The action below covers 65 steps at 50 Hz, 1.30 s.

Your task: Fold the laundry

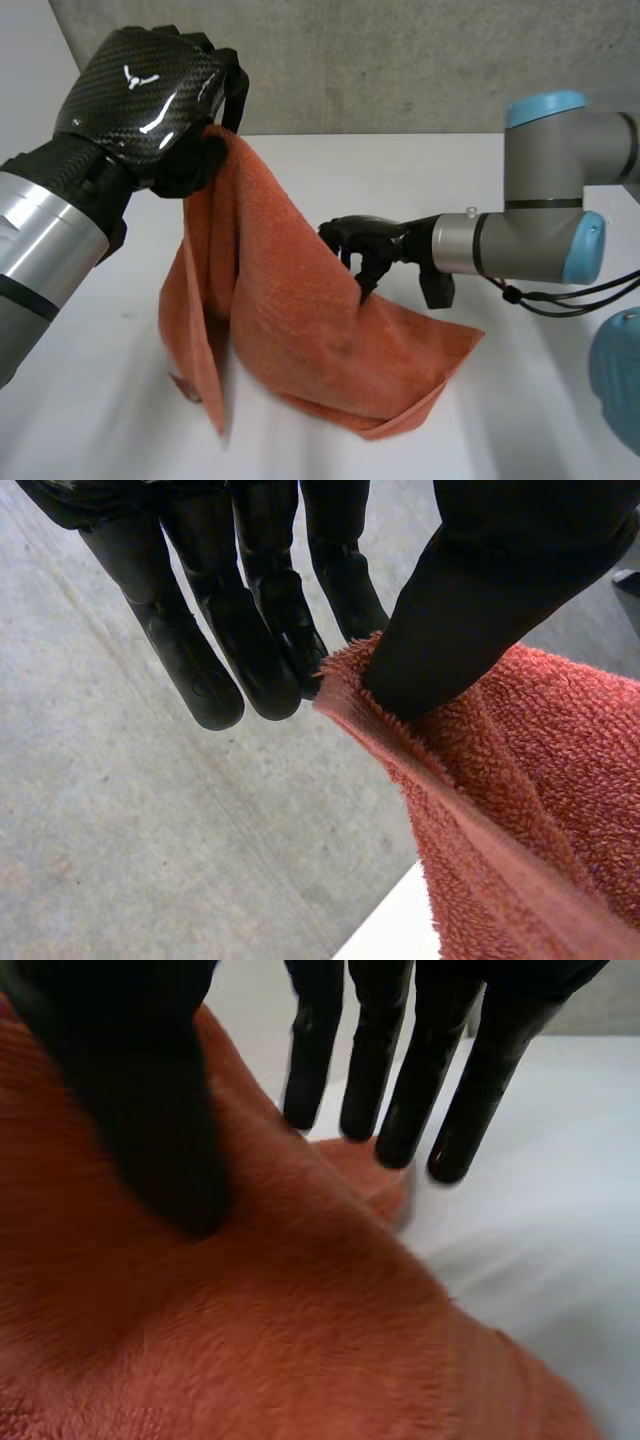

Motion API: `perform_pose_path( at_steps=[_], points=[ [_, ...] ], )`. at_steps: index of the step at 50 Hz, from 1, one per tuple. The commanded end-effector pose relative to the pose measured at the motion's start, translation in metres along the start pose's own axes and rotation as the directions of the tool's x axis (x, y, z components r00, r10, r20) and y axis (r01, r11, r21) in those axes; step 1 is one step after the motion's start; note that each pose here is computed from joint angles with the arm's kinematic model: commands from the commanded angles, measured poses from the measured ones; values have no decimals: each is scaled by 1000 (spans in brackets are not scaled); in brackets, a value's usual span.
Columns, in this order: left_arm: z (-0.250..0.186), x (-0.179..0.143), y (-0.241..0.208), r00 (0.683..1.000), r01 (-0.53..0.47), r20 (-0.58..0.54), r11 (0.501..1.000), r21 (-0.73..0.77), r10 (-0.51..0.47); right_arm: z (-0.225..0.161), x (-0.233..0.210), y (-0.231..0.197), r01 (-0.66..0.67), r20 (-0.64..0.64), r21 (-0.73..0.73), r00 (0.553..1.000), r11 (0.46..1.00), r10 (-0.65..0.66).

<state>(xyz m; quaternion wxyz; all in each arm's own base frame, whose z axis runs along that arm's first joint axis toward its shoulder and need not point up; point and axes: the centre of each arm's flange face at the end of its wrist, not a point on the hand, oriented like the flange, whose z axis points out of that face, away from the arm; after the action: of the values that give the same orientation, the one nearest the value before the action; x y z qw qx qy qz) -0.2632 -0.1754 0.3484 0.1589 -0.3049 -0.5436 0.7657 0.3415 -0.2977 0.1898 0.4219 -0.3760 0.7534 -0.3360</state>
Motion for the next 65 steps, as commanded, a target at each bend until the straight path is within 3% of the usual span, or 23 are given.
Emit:
perform_pose_path(
  at_steps=[1,5,6,10,12,16,20,26,28,34,36,40,58,65],
  points=[
    [16,-10,20,1000,-4,19,999,-45,5,5,-1,-34,86,-5,116,996,989,-86],
    [42,-32,21,996,-59,67,998,-28,61,-14,5,-88,207,-186,298,970,932,-156],
    [48,-36,19,994,-72,76,997,-20,73,-22,9,-109,272,-279,381,945,884,-171],
    [81,-60,-9,982,-143,142,985,97,128,-48,10,-150,402,-459,511,875,760,-154],
    [90,-67,-20,977,-162,166,976,143,138,-62,6,-162,440,-508,530,849,725,-143],
    [101,-75,-35,966,-191,214,957,217,144,-88,-3,-162,502,-585,480,794,720,-165],
    [103,-74,-27,965,-191,220,956,221,142,-98,-18,-134,582,-615,329,730,743,-299],
    [83,-45,44,987,-113,119,993,25,110,-97,-29,-59,621,-588,29,644,783,-489],
    [75,-35,67,991,-91,91,995,-48,95,-95,-28,-41,596,-561,-23,657,803,-503],
    [36,4,138,1000,-27,-9,959,-281,26,-88,-30,12,456,-461,-149,753,877,-470],
    [29,9,147,1000,-21,-21,949,-316,15,-84,-28,27,399,-426,-201,787,895,-446],
    [20,14,157,999,-13,-33,935,-354,1,-80,-21,36,347,-403,-243,813,906,-420],
    [10,32,120,997,-29,-80,961,-276,7,-78,-13,-20,375,-487,-37,803,926,-345],
    [3,31,86,997,-41,-74,982,-184,28,-46,16,-21,366,-473,-40,813,930,-341]
  ],
)
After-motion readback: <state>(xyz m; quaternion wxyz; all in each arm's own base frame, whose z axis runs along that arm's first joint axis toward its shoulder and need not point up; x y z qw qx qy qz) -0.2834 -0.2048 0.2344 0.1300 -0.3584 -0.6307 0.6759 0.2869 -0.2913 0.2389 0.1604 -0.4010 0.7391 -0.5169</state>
